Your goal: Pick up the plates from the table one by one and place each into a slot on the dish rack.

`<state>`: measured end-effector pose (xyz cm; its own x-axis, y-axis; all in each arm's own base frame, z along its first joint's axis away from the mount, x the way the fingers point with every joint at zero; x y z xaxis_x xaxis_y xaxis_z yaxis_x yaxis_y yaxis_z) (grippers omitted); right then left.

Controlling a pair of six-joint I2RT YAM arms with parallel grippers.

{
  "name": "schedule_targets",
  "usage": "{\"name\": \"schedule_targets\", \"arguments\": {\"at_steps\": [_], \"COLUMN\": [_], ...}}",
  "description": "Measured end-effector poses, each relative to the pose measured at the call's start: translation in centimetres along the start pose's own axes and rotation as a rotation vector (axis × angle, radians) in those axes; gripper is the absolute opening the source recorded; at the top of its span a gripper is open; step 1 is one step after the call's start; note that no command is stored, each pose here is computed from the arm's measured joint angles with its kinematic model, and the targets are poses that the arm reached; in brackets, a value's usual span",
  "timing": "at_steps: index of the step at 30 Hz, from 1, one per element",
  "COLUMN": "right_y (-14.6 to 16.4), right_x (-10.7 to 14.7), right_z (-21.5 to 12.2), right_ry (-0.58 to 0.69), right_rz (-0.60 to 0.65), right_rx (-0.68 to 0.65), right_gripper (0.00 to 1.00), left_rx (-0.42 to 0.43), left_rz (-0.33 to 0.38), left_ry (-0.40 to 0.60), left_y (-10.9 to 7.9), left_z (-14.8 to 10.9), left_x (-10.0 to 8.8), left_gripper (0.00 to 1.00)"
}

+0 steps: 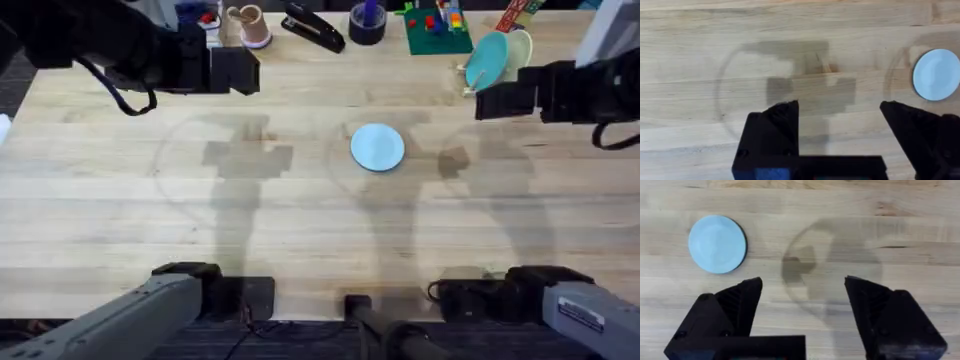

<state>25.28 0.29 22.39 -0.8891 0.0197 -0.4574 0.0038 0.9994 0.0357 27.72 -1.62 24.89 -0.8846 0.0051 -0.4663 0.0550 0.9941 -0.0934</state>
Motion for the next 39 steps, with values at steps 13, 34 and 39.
{"name": "schedule_targets", "arguments": {"at_steps": [13,34,39], "right_y": [0.0,0.0,0.0], "right_x": [0.0,0.0,0.0], "right_z": [0.0,0.0,0.0], "right_ry": [0.001,0.002,0.002], "right_rz": [0.0,0.0,0.0], "right_rx": [0.0,0.0,0.0], "right_gripper": [0.995,0.994,0.994], "left_rx": [0.388,0.839,0.906], "left_rz": [0.005,0.165,0.168], "left_ry": [-0.019,-0.001,0.02], "left_y": [-5.5,-15.3,-16.1], "left_z": [-0.8,1.2,3.9], "left_x": [-0.7,-1.4,0.6], "left_gripper": [0.055,0.043,0.043]}}
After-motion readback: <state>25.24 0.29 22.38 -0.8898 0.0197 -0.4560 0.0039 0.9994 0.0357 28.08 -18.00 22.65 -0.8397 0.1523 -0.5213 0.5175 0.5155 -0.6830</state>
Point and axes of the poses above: each hand's point on the last joint's axis, 136 mm out from that joint toward the fingers, its own z axis out along the fingers, its own y axis along the line the jaws close on, x = y × z, the point moved 3 cm from there along -z, back along the fingers, and after that the axes turned 1 degree about z, right-handed, at the moved point
